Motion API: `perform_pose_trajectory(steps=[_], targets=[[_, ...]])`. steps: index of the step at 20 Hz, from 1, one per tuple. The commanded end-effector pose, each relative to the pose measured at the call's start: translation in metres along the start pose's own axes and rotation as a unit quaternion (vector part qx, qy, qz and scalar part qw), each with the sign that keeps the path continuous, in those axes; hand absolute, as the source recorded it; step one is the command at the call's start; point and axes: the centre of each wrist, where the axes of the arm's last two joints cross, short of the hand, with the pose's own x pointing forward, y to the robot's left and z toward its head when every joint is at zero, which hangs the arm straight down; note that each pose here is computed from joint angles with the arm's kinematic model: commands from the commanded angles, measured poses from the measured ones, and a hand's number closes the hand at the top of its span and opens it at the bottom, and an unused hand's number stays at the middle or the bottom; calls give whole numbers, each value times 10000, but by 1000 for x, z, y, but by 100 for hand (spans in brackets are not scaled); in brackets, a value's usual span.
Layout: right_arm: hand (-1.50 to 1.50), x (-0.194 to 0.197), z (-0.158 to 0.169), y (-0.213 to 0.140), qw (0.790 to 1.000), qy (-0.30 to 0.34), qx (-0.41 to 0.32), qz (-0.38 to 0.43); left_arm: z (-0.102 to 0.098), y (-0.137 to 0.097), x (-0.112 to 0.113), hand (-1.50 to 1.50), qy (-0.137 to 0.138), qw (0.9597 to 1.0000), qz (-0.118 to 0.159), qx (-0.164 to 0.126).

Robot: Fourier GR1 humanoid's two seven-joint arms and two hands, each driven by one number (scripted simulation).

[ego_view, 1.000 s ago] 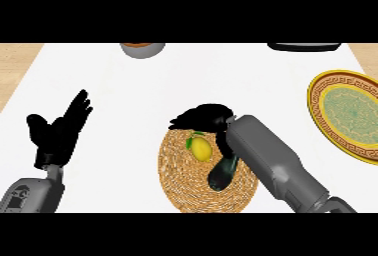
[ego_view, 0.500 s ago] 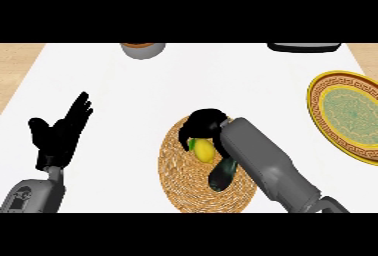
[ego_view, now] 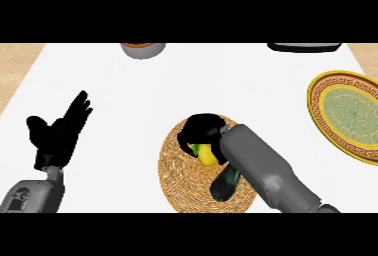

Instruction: Pick the lemon from the placemat and place it in the plate

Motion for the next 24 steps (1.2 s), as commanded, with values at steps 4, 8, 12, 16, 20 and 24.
perform_pose_trajectory(steps=[4, 8, 12, 16, 20, 24], targets=[[150, -32, 50, 3, 9688, 1721, -1648, -676, 5, 7, -4, 0, 121, 9996, -7, 237], [150, -64, 112, 23, 8874, 3461, -2731, -1348, 9, 13, -14, 0, 221, 9988, 45, 442], [150, -55, 129, 7, 8133, 3829, -4290, -889, 7, 15, -9, 0, 199, 9986, 72, 486], [150, -45, 163, -19, 7427, 4308, -5118, -285, 12, 19, -13, 0, 327, 9984, 57, 458], [150, -27, 193, -16, 6788, 4834, -5514, -388, 15, 23, -7, 0, 159, 9996, -6, 240], [150, -7, 233, -5, 6384, 5079, -5727, -806, 1, 17, -1, 0, 12, 9997, 33, 224]])
